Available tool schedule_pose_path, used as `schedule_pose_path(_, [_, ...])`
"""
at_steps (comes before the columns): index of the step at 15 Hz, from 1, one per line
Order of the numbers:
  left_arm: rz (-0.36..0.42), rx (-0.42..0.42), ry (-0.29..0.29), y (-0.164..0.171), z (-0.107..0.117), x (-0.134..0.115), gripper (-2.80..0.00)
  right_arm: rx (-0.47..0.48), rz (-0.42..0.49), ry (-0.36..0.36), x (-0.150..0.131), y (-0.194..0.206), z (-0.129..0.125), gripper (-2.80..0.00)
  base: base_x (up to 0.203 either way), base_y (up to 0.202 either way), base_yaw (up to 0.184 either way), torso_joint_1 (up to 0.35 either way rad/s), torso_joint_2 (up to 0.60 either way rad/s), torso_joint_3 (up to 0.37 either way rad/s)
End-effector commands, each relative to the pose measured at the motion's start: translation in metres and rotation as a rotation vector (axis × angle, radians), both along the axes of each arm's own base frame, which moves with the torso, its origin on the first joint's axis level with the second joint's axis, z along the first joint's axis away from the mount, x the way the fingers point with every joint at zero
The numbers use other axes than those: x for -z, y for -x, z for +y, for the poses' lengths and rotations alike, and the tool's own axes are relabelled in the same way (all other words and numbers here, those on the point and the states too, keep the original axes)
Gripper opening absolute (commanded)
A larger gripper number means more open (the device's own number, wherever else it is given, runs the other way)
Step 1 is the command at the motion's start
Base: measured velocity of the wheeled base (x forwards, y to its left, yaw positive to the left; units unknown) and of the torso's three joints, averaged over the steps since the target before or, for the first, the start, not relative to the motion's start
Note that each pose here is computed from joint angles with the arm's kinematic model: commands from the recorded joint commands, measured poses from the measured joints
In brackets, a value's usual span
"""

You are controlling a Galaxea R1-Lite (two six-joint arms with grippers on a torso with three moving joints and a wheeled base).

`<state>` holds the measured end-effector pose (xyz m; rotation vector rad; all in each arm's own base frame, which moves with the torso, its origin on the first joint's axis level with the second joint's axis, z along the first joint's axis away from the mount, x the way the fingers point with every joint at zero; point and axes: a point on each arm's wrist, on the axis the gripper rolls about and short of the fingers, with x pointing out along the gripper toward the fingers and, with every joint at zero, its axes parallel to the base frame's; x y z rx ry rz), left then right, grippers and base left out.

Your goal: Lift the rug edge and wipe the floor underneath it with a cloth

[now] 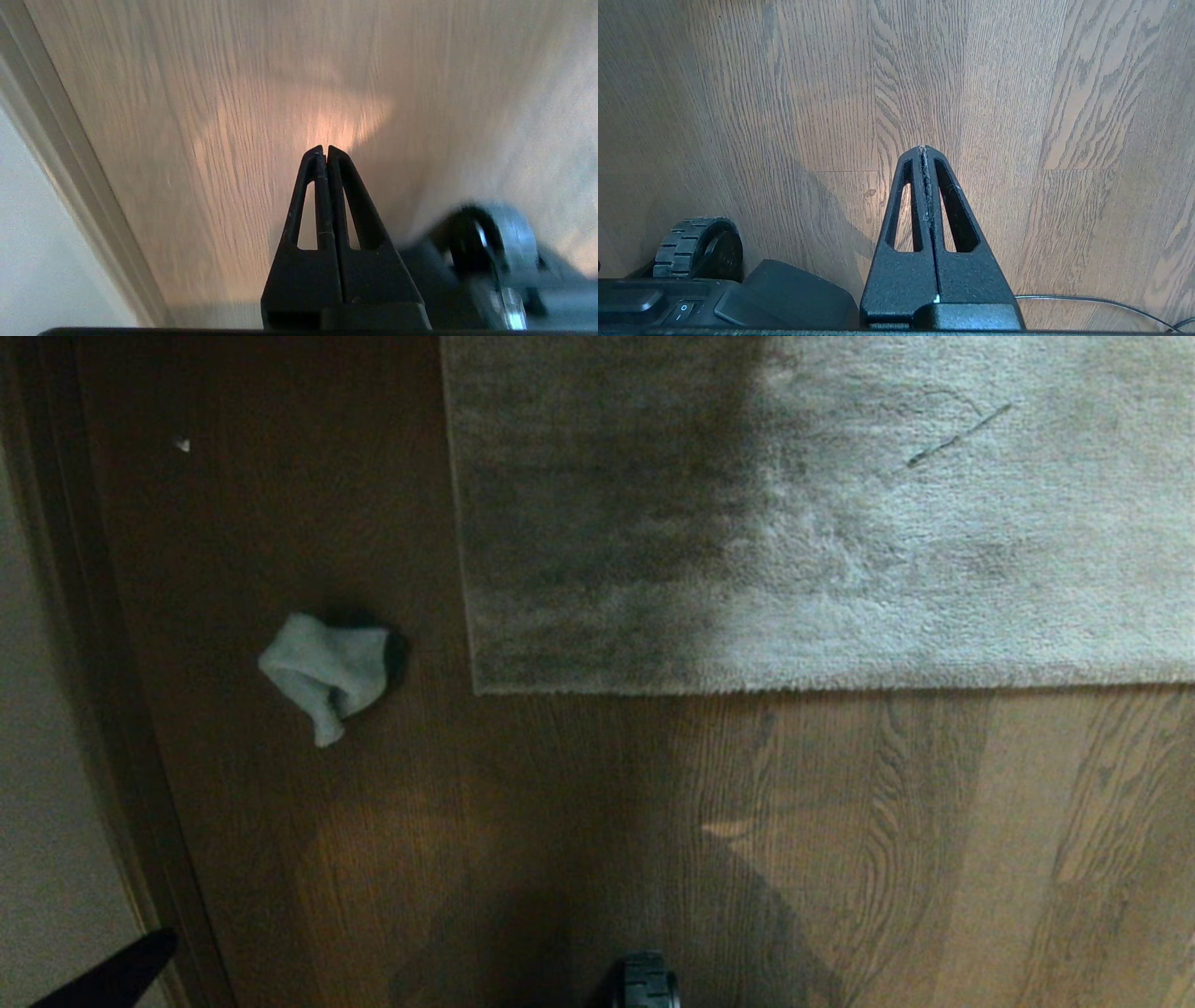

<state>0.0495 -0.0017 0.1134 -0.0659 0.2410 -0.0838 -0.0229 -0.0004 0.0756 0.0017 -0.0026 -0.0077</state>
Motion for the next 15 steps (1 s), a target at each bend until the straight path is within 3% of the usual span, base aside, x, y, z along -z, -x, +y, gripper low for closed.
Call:
schedule_pose_path(1, [-0.064,0.010,-0.001,0.028,-0.001,0.008,-2.80,0.000,0.001,0.000,0.000,0.000,0.000,-2.80,0.000,0.000,0.000,0.000,0.00,0.000])
schedule_pose_path(6, [-0.095,-0.053,-0.009,0.056,0.001,0.029,-2.80,0.000,0.001,0.000,0.000,0.000,0.000,-2.80,0.000,0.000,0.000,0.000,0.00,0.000])
schedule_pose_path(9, [-0.154,-0.093,-0.009,0.065,0.002,0.035,-2.80,0.000,0.001,0.000,0.000,0.000,0.000,-2.80,0.000,0.000,0.000,0.000,0.00,0.000])
schedule_pose_path(13, [-0.240,-0.097,-0.008,0.072,0.002,0.037,-2.80,0.000,0.001,0.000,0.000,0.000,0.000,-2.80,0.000,0.000,0.000,0.000,0.00,0.000])
schedule_pose_path(15, [-0.244,-0.086,-0.032,0.072,0.002,0.037,-2.80,0.000,0.001,0.000,0.000,0.000,0.000,-2.80,0.000,0.000,0.000,0.000,0.00,0.000])
